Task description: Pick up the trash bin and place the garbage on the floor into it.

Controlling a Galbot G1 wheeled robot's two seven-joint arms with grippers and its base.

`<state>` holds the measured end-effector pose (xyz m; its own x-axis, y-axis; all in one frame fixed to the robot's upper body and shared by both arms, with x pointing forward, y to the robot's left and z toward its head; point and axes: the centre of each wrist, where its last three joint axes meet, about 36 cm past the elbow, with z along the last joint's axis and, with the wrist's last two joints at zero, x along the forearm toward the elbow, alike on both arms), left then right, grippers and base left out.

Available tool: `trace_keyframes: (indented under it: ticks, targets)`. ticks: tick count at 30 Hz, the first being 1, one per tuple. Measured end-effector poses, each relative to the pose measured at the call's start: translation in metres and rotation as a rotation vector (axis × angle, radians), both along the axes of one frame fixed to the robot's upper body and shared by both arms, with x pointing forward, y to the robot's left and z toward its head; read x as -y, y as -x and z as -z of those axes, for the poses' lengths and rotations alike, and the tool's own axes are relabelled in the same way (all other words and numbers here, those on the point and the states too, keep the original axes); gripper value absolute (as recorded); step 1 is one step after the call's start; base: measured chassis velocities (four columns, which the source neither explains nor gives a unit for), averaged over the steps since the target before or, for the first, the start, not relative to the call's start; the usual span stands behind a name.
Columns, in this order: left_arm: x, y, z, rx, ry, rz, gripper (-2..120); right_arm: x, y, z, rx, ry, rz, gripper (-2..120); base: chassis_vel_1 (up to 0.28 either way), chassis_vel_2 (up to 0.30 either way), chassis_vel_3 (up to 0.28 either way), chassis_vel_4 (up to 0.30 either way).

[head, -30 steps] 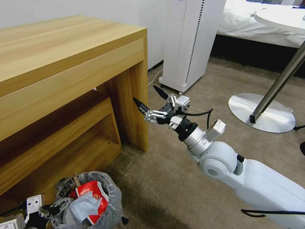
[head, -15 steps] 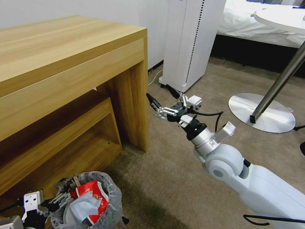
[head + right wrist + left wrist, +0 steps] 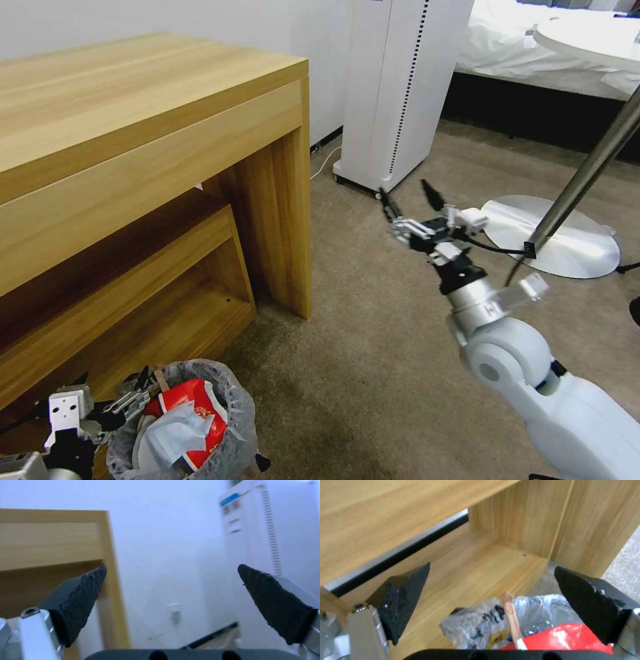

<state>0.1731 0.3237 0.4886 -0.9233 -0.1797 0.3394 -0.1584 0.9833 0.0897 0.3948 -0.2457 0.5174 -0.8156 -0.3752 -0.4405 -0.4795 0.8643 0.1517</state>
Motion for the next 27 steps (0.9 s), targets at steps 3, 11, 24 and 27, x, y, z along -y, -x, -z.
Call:
trace_keyframes:
  ticks: [3, 11, 24, 27]
  targets:
    - [-0.001, -0.002, -0.001, 0.011, -0.007, 0.008, 100, 0.013, 0.003, 0.008, 0.015, -0.001, 0.076, 100, 0.0, 0.0, 0.0, 0.0]
    - [-0.003, -0.004, -0.004, 0.047, -0.022, 0.019, 100, 0.037, 0.021, 0.026, 0.024, -0.021, 0.254, 100, 0.0, 0.0, 0.0, 0.0]
    - [-0.002, -0.006, -0.012, 0.094, -0.051, 0.042, 100, 0.038, 0.061, 0.058, -0.015, -0.053, 0.489, 100, 0.0, 0.0, 0.0, 0.0]
    - [-0.001, -0.006, -0.016, 0.107, -0.07, 0.048, 100, 0.035, 0.065, 0.063, -0.025, -0.059, 0.51, 100, 0.0, 0.0, 0.0, 0.0]
